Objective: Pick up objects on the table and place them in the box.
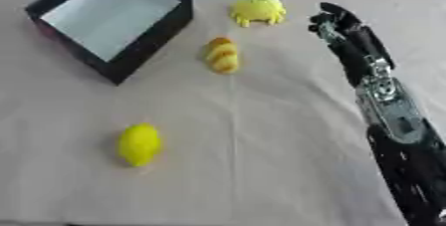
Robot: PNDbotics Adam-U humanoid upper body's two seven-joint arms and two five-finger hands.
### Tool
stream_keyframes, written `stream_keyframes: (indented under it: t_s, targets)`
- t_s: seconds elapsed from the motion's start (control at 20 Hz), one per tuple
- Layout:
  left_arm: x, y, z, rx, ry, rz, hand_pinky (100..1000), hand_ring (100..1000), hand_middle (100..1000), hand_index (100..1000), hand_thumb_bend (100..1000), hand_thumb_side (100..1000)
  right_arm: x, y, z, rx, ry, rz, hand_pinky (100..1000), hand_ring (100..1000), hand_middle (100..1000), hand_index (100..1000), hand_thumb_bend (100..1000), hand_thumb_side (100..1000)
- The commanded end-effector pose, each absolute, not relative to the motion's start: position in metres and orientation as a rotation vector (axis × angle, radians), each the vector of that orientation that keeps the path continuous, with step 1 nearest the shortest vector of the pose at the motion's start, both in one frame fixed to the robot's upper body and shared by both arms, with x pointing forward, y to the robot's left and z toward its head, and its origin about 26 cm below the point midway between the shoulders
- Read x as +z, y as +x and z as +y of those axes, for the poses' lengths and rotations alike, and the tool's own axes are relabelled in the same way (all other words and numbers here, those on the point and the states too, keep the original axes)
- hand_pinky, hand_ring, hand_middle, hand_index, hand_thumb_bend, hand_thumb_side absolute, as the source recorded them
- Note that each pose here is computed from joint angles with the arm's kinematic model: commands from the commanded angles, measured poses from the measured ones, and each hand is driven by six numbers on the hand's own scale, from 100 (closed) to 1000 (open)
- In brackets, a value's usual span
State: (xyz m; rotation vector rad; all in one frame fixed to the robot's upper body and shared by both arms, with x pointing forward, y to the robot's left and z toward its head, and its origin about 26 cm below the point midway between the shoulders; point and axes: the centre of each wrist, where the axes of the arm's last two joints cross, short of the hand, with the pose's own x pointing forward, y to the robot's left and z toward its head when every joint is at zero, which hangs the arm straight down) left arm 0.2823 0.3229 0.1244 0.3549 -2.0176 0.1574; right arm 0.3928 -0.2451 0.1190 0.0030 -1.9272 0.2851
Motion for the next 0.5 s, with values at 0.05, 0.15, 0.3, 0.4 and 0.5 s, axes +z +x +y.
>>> stream_keyframes:
  t_s: [0.05, 0.15, 0.3, 0.4, 0.5]
  targets:
    - [0.131, 0.282, 0.323, 0.148, 0.357, -2.044, 881, 761, 827, 809, 149, 855, 0.129, 0.394, -0.250, 0.300, -0.013, -1.951, 931, 776, 729, 892, 100, 507]
    - [0.131, 0.282, 0.323, 0.148, 0.357, -2.044, 881, 762, 827, 809, 149, 855, 0.129, 0.394, -0.249, 0.304, -0.013, -1.953, 931, 776, 730, 892, 100, 507]
    - [0.131, 0.282, 0.323, 0.147, 0.357, -2.044, 881, 762, 827, 809, 148, 855, 0.132, 0.395, -0.248, 0.315, -0.013, -1.960, 931, 776, 731, 892, 100, 501]
    - [0.132, 0.282, 0.323, 0.145, 0.356, -2.043, 881, 762, 827, 809, 148, 854, 0.137, 0.397, -0.245, 0.327, -0.015, -1.968, 932, 778, 733, 893, 100, 494]
    - [0.132, 0.282, 0.323, 0.142, 0.356, -2.043, 881, 762, 827, 809, 148, 853, 0.144, 0.401, -0.241, 0.360, -0.023, -1.974, 932, 783, 739, 894, 100, 485]
